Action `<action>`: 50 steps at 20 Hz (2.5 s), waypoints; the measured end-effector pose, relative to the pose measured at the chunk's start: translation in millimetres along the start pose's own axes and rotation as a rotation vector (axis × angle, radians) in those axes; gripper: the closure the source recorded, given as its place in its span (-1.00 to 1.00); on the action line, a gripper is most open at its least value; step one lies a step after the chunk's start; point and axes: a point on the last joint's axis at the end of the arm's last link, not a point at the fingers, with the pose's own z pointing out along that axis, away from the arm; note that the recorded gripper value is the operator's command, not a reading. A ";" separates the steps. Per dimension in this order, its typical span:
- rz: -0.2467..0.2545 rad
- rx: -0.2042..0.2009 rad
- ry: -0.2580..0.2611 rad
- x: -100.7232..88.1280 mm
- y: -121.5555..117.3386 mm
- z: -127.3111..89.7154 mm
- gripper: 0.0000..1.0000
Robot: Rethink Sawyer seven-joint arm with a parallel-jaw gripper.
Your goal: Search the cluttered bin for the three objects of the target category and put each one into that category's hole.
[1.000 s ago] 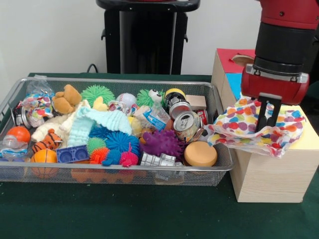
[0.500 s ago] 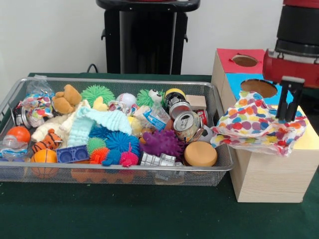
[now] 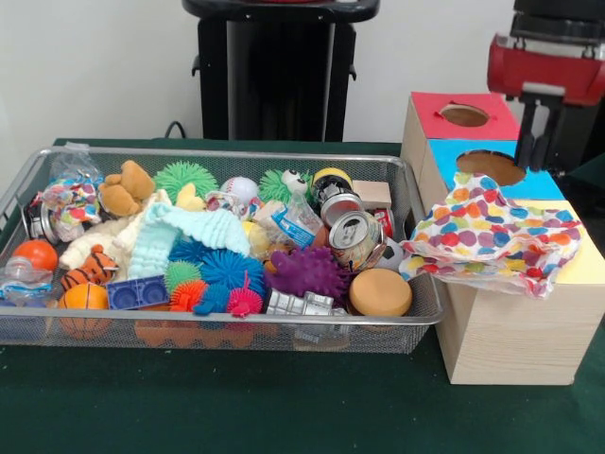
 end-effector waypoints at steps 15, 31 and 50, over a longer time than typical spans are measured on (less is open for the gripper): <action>0.066 -0.063 0.026 -12.1 -19.6 -22.6 1.00; 0.011 -0.097 0.105 31.6 -30.8 2.6 1.00; -0.156 -0.097 0.106 111.3 -20.7 44.6 1.00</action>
